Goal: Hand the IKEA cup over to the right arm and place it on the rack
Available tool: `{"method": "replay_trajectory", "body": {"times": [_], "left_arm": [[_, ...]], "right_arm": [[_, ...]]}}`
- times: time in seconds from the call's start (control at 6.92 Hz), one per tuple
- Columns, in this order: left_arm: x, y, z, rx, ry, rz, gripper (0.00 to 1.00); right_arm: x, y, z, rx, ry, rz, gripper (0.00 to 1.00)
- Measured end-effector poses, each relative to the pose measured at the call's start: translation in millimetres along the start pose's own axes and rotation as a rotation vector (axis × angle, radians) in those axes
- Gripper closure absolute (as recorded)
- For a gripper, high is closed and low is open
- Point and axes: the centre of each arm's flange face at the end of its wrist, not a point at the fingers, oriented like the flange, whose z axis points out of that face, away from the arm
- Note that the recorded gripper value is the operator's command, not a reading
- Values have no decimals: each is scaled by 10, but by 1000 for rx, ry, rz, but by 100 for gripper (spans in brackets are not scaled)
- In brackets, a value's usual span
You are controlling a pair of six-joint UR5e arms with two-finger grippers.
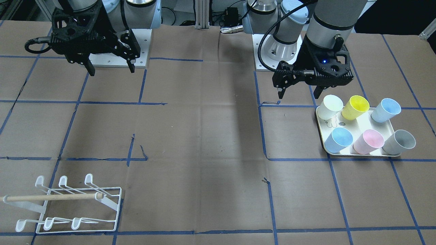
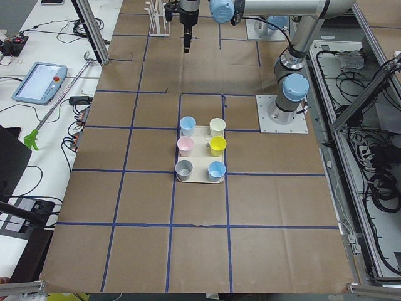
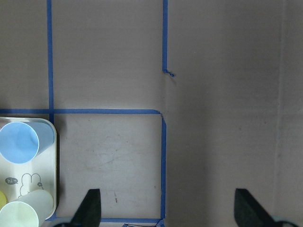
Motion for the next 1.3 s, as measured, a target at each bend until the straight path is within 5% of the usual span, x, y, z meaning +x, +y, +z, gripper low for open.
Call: {"method": "replay_trajectory", "body": {"times": [0.72, 1.3], "left_arm": [[-1228, -116, 164, -19, -14, 30, 0], [-1497, -323, 589, -22, -17, 21, 0]], "right_arm": [[-1, -1, 0, 1, -1, -2, 0], [-1, -1, 0, 1, -2, 0, 0]]}}
